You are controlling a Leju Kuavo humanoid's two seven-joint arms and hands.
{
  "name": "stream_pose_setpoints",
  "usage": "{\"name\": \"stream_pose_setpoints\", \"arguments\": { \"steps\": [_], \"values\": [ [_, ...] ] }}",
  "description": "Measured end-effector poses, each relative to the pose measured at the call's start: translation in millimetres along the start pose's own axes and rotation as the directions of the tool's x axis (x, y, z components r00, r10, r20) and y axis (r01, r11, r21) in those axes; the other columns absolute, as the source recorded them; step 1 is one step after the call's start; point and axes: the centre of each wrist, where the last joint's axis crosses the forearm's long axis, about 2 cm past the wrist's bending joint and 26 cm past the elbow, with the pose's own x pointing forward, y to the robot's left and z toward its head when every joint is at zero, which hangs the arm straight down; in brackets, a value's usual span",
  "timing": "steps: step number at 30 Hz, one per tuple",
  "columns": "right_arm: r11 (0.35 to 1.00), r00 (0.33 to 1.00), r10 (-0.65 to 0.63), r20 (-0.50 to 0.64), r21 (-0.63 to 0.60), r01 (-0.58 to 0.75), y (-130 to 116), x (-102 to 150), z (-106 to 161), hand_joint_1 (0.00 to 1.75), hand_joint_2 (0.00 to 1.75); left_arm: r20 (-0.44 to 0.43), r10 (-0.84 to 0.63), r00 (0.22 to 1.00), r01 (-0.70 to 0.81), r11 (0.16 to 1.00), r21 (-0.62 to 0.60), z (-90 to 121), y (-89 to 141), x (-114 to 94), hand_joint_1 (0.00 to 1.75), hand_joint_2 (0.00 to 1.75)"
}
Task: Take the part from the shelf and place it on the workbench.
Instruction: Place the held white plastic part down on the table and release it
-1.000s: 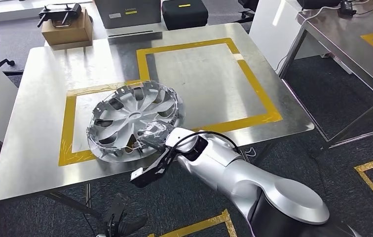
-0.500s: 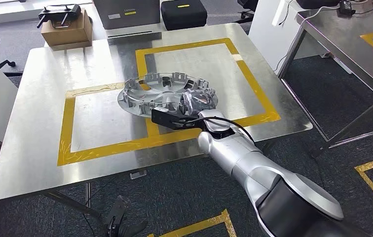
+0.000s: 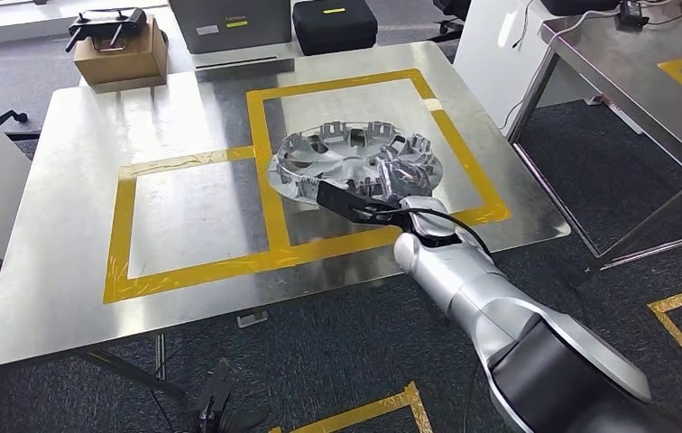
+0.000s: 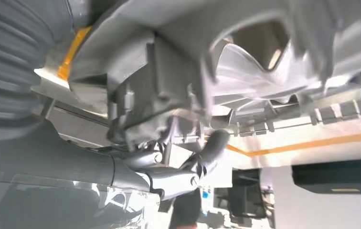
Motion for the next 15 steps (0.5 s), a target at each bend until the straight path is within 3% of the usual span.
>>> {"name": "stream_pose_setpoints", "arguments": {
  "steps": [7, 11, 15],
  "values": [
    [1.000, 0.999, -0.004, 0.049, -0.015, 0.005, 7.3, -2.1, 2.3, 0.00, 0.00, -0.003, 0.004, 1.000, -0.004, 1.000, -0.009, -0.2, -1.8, 0.9, 0.00, 1.75],
    [1.000, 0.999, -0.006, 0.054, -0.014, 0.007, 8.8, -2.2, 2.8, 0.00, 0.00, -0.004, 0.008, 1.000, -0.008, 1.000, -0.012, -0.3, -2.5, 1.1, 0.00, 0.00],
    [0.999, 0.994, -0.036, 0.103, -0.015, 0.038, 8.3, -1.9, 2.8, 0.00, 0.00, -0.005, 0.012, 1.000, -0.012, 1.000, -0.008, -0.4, -2.5, 1.3, 0.00, 0.00]
  ]
}}
